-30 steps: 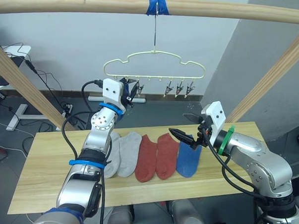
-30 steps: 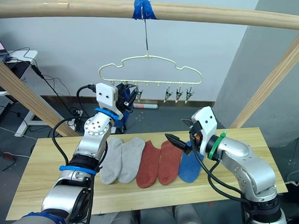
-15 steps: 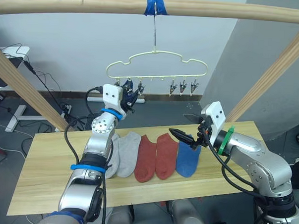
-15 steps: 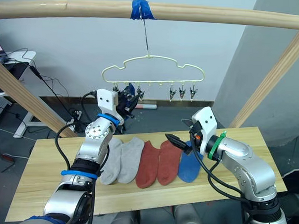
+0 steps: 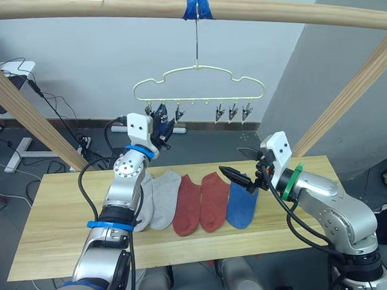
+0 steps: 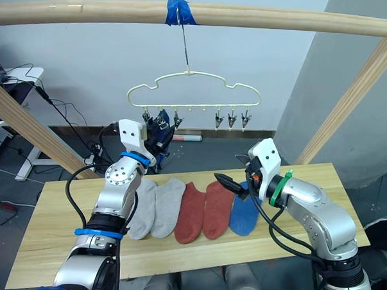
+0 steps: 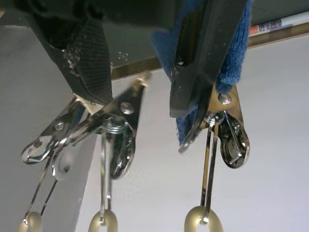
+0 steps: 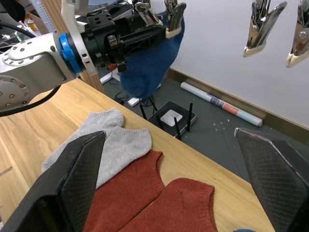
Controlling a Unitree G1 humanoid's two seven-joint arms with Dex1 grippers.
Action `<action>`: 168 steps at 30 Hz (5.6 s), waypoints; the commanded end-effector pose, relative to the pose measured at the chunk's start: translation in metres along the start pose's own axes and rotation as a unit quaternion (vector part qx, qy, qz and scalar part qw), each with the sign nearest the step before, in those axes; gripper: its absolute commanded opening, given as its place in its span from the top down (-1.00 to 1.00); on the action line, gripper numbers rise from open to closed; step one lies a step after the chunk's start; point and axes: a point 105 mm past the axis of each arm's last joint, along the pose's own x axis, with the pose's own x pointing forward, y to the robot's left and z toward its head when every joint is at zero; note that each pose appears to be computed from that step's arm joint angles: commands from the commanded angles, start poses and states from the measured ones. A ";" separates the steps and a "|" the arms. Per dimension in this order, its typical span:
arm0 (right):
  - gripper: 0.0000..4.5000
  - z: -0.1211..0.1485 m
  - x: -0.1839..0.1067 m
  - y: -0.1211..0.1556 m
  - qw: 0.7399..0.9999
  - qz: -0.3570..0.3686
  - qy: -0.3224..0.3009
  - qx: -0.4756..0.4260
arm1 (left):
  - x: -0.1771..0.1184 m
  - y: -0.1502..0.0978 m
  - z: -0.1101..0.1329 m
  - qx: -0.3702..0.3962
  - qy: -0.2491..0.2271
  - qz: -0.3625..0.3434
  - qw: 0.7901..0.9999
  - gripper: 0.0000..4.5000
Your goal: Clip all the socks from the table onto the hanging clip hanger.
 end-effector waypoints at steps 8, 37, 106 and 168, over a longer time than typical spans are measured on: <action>-1.00 0.015 -0.004 0.002 0.999 0.004 -0.025 -0.023 | 0.010 0.004 0.038 0.045 -0.076 0.013 0.996 0.08; -1.00 0.019 -0.002 0.001 0.999 0.001 -0.034 -0.026 | 0.010 0.005 0.038 0.055 -0.079 0.009 0.995 0.70; -1.00 0.018 -0.003 -0.001 0.999 -0.009 -0.035 -0.029 | -0.013 -0.032 0.000 -0.057 0.023 0.002 0.998 0.99; -1.00 0.038 -0.002 0.009 0.997 0.018 -0.053 -0.051 | -0.012 0.005 0.028 -0.010 -0.045 0.022 0.999 -0.02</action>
